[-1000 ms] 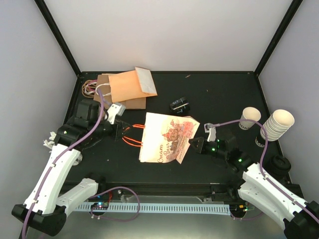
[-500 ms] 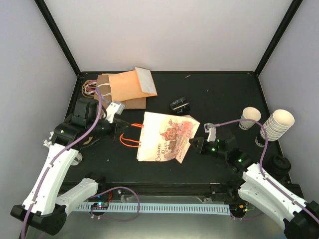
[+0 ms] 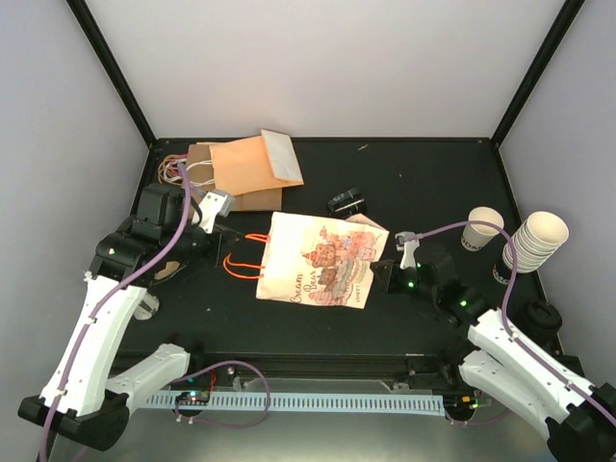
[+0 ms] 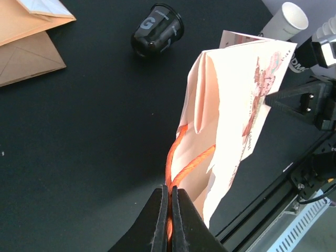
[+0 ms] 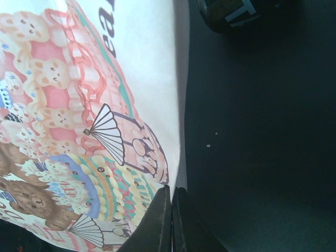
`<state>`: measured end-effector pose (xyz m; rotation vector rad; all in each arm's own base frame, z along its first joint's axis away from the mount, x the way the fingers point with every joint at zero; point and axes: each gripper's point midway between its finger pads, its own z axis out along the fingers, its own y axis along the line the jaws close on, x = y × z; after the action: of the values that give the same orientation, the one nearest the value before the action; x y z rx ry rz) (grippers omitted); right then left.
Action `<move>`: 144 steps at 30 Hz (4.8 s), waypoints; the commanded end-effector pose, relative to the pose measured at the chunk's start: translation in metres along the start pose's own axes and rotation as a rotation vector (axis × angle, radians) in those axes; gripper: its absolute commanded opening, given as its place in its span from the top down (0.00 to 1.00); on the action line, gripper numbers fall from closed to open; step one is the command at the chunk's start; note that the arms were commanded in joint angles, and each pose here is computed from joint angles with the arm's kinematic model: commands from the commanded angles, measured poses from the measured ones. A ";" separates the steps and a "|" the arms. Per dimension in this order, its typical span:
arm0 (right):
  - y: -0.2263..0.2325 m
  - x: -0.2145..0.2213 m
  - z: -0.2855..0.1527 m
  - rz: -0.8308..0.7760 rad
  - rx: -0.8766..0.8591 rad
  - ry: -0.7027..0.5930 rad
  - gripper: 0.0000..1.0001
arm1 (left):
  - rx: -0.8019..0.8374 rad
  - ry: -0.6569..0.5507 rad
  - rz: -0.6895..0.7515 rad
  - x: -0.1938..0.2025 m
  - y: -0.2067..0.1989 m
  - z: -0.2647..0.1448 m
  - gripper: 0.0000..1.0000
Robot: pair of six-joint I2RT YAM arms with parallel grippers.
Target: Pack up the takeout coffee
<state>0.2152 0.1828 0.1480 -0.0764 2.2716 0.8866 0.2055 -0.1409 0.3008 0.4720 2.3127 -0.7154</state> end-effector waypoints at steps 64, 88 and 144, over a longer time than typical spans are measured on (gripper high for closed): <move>0.219 -0.049 -0.047 -0.855 -0.349 0.028 0.29 | 0.443 0.001 -0.492 -0.050 -0.063 0.003 0.95; 0.254 -0.044 -0.003 -1.132 -0.123 -0.020 0.98 | 0.418 -0.016 -0.439 -0.049 -0.060 0.003 0.59; 0.137 -0.091 -0.034 -0.615 0.196 -0.261 0.99 | -0.200 -0.184 -0.281 -0.049 0.015 -0.021 0.98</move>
<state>0.2183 0.2745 0.3072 -0.6189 1.8597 0.3681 0.2360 -0.1394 0.3506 -0.0199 2.2181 -0.7782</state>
